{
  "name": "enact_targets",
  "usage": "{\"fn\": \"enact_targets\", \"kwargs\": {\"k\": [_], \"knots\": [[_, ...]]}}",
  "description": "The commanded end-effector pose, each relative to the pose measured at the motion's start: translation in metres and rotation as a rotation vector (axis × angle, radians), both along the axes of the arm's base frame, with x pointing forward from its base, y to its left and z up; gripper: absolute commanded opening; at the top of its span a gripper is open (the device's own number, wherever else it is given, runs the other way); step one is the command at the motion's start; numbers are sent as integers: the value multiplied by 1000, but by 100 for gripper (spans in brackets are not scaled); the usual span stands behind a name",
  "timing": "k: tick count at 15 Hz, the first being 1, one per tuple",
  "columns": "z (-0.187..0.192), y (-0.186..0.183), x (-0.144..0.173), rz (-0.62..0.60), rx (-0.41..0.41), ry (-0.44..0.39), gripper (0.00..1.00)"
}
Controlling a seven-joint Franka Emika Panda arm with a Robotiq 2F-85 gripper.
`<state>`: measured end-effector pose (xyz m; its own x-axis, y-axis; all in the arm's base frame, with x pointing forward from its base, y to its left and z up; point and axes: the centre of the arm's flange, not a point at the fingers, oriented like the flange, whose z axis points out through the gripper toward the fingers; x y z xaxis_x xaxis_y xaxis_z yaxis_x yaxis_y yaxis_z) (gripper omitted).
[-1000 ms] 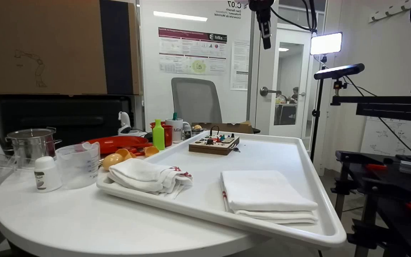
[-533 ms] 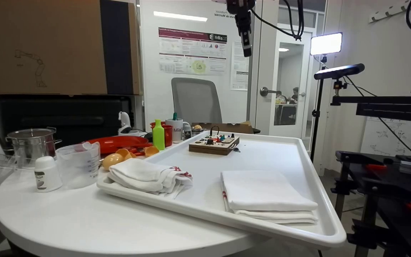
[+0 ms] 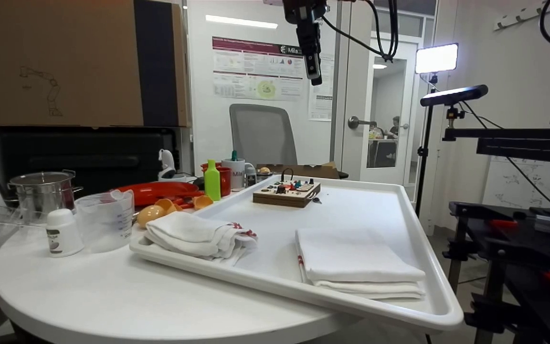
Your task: Wipe the top left side of the tray
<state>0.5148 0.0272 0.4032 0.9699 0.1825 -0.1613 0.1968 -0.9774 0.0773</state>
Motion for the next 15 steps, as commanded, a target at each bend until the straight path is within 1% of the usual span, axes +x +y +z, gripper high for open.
{"fn": "enact_targets", "kwargs": {"k": [1, 5, 6, 7, 11, 13, 15], "knots": [[0, -1, 0, -1, 0, 0, 100], [-7, -2, 1, -7, 13, 2, 100], [-11, 2, 5, 2, 11, -4, 100], [-17, 7, 10, 5, -9, -14, 100], [-39, 38, 29, 80, -3, -49, 100], [-53, 59, 40, 134, 4, -77, 100], [-68, 83, 50, 195, -1, -86, 100]]}}
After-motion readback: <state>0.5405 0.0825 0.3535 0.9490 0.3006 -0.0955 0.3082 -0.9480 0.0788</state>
